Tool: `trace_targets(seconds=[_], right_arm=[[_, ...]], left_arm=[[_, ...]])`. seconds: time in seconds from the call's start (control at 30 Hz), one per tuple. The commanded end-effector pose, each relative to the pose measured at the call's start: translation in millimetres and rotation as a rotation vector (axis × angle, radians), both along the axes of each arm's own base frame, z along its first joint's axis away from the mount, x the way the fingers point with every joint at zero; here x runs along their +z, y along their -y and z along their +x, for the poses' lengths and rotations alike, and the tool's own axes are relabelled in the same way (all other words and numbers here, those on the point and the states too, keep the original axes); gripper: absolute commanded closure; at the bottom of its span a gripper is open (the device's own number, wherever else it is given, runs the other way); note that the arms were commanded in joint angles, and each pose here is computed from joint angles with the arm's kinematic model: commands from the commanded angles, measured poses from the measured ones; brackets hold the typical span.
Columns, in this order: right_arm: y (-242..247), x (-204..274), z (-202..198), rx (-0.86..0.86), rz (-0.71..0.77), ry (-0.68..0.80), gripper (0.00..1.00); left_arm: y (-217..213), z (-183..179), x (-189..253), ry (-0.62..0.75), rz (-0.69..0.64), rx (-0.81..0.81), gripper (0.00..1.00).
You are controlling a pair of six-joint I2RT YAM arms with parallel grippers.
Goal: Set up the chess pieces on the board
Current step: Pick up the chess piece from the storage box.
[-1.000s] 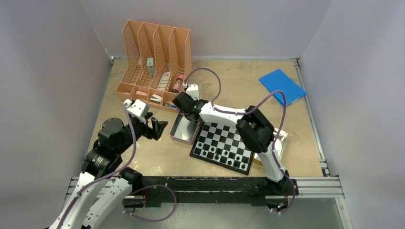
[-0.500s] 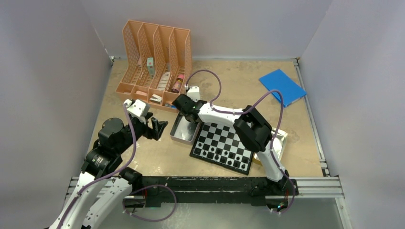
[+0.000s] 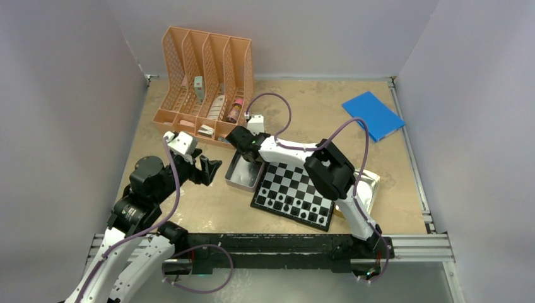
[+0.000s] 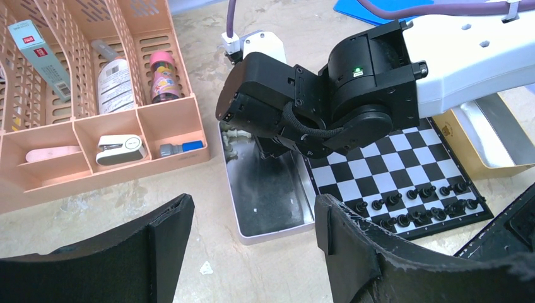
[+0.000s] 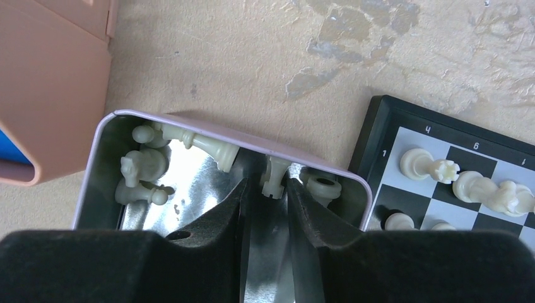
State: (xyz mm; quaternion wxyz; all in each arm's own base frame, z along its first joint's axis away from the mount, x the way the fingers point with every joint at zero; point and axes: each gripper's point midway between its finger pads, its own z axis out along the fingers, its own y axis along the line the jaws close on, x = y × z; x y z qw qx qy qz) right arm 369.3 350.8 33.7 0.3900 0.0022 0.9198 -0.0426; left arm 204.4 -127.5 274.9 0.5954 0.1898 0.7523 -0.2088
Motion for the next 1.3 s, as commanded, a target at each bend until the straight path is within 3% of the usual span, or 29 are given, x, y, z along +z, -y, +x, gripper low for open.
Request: trace_targets(seconds=[0.0,0.37,0.87,1.03,1.27], right_arm=[[0,13,9,-0.048,0.002,0.054,0.70],[0,18,10,-0.052,0.010,0.064,0.81],[0,98,-15,0.128,0.162,0.103,0.87],[1,122,-49,0.326,0.263,0.086,0.87],[-3,160,-110,0.628,0.455,0.062,0.88]], left_arm=[[4,1,9,0.041,-0.004,-0.023,0.30],[4,2,9,0.041,-0.002,-0.023,0.30],[15,10,-1,0.046,0.013,-0.067,0.37],[43,-5,-7,0.111,0.022,-0.282,0.42],[80,-50,-21,0.399,0.160,-0.761,0.42]])
